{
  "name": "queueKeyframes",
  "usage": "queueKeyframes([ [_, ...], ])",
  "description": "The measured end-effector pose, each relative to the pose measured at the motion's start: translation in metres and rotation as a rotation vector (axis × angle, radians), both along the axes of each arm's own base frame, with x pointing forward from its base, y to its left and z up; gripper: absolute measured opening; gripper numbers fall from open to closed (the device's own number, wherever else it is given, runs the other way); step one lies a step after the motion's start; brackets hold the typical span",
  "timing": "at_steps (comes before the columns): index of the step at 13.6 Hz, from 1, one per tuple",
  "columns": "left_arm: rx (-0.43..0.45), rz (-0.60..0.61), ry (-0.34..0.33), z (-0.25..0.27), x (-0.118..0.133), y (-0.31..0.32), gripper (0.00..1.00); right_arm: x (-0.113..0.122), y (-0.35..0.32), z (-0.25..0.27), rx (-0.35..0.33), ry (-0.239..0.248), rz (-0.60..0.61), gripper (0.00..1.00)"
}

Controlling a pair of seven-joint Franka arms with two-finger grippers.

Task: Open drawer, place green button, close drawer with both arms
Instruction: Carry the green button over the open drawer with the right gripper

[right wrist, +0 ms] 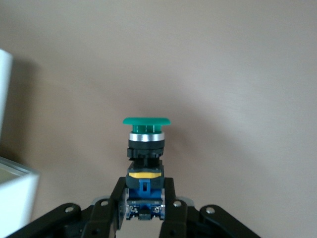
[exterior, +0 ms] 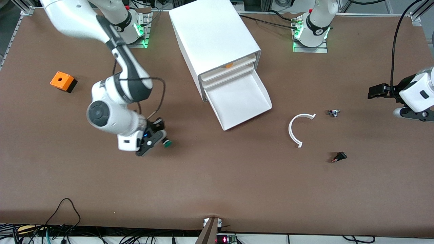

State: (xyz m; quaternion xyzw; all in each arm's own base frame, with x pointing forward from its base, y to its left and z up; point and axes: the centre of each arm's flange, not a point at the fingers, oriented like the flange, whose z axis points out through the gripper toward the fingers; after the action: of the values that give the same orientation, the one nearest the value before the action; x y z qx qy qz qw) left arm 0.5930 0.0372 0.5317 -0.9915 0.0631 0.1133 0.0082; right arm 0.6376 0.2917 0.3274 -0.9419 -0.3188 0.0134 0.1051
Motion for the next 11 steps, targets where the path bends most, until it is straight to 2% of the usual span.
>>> queueKeyframes([
  [2,0.000,-0.001,0.001,-0.001,0.000,0.000,1.00,-0.034,0.075,0.013,-0.035,0.004,-0.064,0.33],
  [6,-0.002,-0.001,0.012,-0.007,0.002,0.000,1.00,-0.141,0.213,0.017,-0.112,-0.003,-0.157,0.33],
  [8,-0.003,-0.001,0.020,-0.012,0.004,0.000,1.00,-0.168,0.241,0.020,-0.116,0.001,-0.196,0.33],
  [11,-0.003,-0.008,0.021,-0.012,0.004,-0.004,1.00,-0.188,0.257,0.017,-0.136,0.010,-0.239,0.33],
])
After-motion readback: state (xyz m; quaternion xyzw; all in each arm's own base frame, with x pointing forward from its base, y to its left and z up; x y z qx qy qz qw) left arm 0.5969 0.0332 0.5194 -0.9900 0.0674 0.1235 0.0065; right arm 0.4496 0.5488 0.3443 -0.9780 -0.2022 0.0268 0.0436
